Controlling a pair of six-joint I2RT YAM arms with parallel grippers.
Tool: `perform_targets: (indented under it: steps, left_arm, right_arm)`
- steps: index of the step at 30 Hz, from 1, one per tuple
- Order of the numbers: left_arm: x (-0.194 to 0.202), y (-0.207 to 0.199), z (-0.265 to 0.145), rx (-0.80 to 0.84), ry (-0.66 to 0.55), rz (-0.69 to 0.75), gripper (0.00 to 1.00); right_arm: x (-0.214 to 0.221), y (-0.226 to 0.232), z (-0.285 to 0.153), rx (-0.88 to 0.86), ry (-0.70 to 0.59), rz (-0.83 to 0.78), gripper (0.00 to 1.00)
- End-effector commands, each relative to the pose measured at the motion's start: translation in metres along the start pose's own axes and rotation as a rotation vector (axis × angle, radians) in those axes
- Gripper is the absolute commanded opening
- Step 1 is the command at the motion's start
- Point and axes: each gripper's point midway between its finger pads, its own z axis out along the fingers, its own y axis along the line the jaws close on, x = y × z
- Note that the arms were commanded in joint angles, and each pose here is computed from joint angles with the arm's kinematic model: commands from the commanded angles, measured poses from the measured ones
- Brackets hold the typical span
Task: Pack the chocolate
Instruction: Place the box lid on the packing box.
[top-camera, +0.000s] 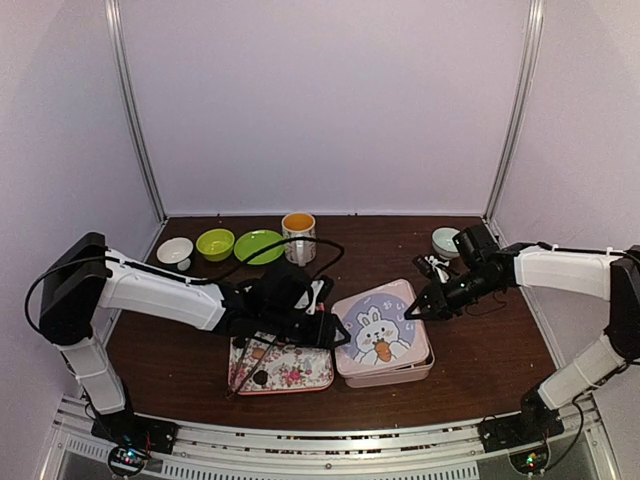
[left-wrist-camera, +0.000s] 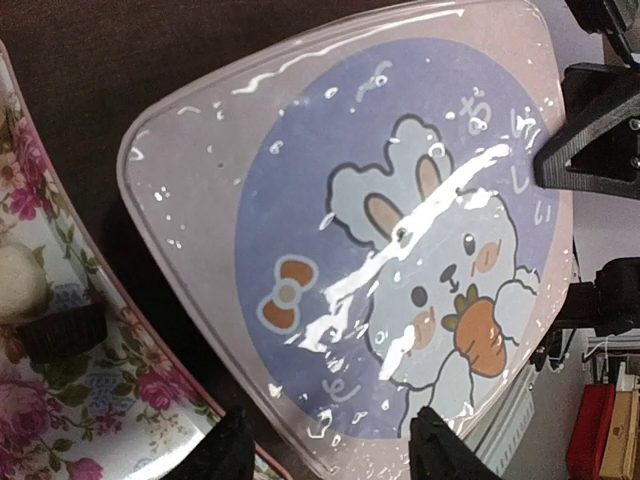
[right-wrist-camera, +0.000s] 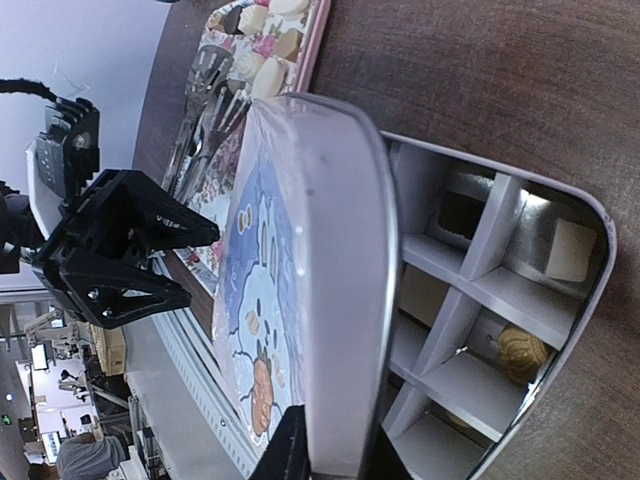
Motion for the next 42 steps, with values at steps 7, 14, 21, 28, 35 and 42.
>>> perform_targets:
  steps: [7, 14, 21, 28, 35, 42]
  left_arm:
    - [-0.011, -0.011, -0.001, 0.018, -0.030, 0.004, 0.52]
    - [-0.007, -0.012, 0.016, 0.054, -0.007, -0.020, 0.48]
    - [-0.010, -0.012, 0.018, 0.039, -0.009, -0.006, 0.40]
    - [-0.011, -0.013, 0.016, 0.038, -0.008, -0.001, 0.37]
    - [-0.015, -0.003, 0.012, 0.039, -0.026, -0.015, 0.36]
    - [-0.021, -0.004, 0.013, 0.062, -0.034, -0.028, 0.31]
  right_arm:
    - [-0.017, -0.051, -0.008, 0.288, -0.047, -0.032, 0.25]
    - [-0.018, -0.059, -0.014, 0.356, -0.055, -0.036, 0.34]
    - [-0.021, -0.056, -0.028, 0.395, -0.096, -0.058, 0.45]
    - [-0.016, -0.039, -0.036, 0.323, -0.189, -0.068, 0.59]
    - [-0.018, -0.027, -0.043, 0.278, -0.259, -0.082, 0.60]
    - [-0.018, -0.030, -0.037, 0.244, -0.303, -0.053, 0.62]
